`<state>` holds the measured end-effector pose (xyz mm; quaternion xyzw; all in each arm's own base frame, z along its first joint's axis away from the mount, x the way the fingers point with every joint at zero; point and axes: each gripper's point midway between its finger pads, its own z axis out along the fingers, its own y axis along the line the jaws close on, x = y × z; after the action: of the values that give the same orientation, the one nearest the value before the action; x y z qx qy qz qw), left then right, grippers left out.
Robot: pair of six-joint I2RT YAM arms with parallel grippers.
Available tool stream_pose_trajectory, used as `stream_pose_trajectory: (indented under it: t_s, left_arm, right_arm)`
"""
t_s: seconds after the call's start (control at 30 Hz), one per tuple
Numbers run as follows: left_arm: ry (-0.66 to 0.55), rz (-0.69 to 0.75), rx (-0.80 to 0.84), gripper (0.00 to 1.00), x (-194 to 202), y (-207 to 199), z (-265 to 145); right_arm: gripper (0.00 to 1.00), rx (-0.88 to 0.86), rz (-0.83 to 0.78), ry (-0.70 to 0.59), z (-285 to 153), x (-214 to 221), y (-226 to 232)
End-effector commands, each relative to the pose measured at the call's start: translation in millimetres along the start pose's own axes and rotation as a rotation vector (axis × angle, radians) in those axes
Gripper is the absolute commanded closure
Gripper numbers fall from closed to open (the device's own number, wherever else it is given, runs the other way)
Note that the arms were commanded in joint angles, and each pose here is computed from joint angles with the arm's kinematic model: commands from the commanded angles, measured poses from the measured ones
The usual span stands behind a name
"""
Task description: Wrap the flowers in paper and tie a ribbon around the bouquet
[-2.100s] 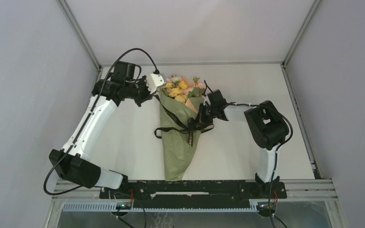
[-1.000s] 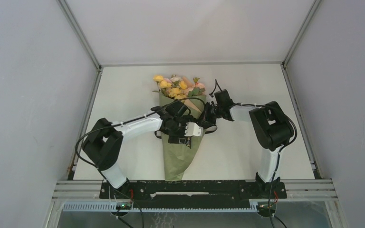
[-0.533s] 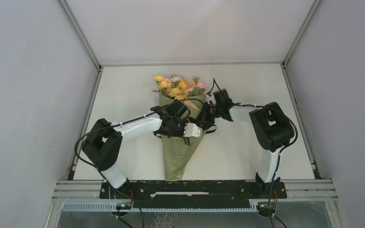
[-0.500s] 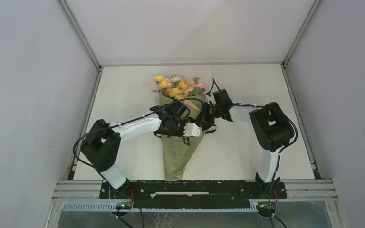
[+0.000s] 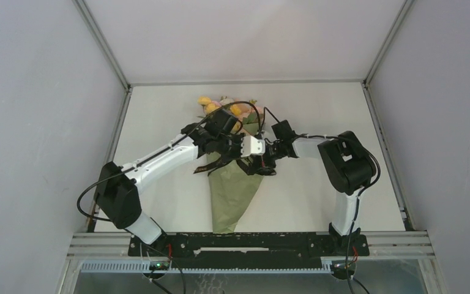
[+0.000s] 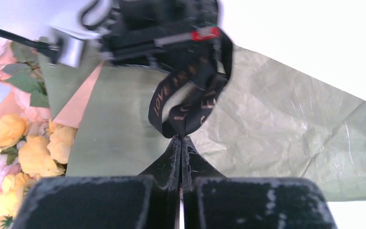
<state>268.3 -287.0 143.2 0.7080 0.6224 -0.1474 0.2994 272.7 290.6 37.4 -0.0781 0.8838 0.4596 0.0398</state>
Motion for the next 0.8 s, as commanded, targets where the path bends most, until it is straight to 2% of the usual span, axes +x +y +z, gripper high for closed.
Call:
stream_pose_trajectory:
  t_s: [0.0, 0.2, 0.37, 0.57, 0.67, 0.77]
  left_arm:
    - [-0.106, -0.126, -0.078, 1.0, -23, 28, -14]
    - [-0.063, -0.26, -0.121, 1.0, 0, 40, 7]
    - [-0.019, -0.382, -0.132, 1.0, 17, 43, 32]
    - [0.032, -0.484, -0.155, 1.0, 35, 46, 45]
    - [0.045, -0.53, -0.164, 1.0, 44, 45, 49]
    - [0.053, -0.558, -0.163, 1.0, 51, 42, 55]
  right_arm:
    - [0.88, -0.108, -0.122, 0.148, -1, 35, 18]
    - [0.66, -0.133, -0.137, 0.155, -10, 38, 25]
    - [0.49, -0.071, -0.032, 0.087, -20, 17, 7]
    - [0.47, 0.084, 0.076, -0.027, -43, -6, -20]
    - [0.49, 0.206, 0.149, -0.136, -63, -23, -37]
    - [0.51, 0.288, 0.152, -0.272, -84, -40, -35]
